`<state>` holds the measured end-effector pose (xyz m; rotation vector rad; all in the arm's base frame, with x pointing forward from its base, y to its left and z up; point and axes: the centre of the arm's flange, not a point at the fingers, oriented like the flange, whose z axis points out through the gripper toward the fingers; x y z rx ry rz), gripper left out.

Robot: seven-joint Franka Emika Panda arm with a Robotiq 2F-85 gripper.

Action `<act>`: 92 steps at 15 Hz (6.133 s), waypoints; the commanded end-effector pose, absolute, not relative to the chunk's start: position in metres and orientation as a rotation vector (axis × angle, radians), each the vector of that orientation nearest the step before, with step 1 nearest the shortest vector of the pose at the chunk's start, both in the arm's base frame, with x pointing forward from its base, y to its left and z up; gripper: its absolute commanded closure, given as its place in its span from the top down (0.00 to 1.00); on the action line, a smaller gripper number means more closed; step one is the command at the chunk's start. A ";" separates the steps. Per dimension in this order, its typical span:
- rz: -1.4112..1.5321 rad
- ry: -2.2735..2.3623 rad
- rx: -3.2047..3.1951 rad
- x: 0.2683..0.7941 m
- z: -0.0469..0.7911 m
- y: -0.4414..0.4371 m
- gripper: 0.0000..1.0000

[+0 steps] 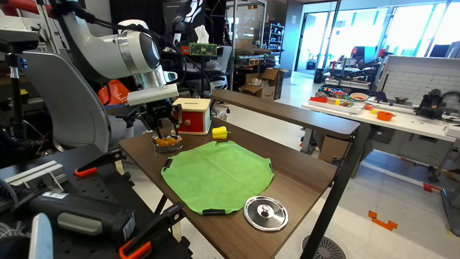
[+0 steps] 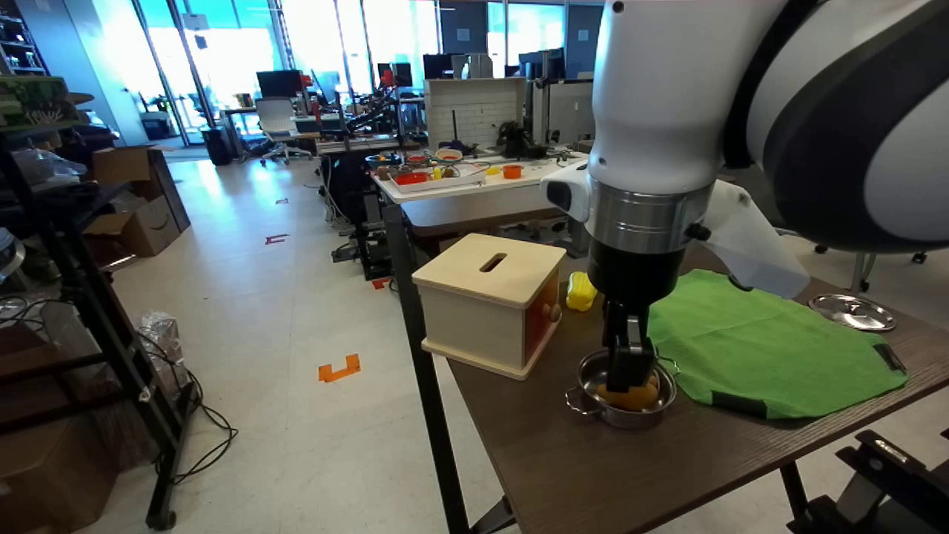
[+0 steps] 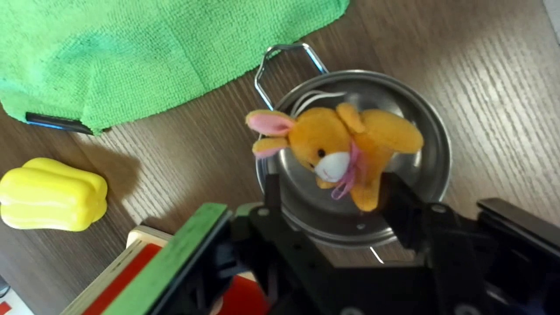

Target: Put the orange plush in the silver pot and fold the left corner of the cloth

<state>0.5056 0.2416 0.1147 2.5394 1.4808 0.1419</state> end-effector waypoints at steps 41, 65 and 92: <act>0.046 1.490 2.621 0.479 0.068 0.141 0.65; 0.115 1.191 2.727 0.500 0.145 0.095 0.03; -0.033 1.361 2.769 0.637 0.089 -0.014 0.55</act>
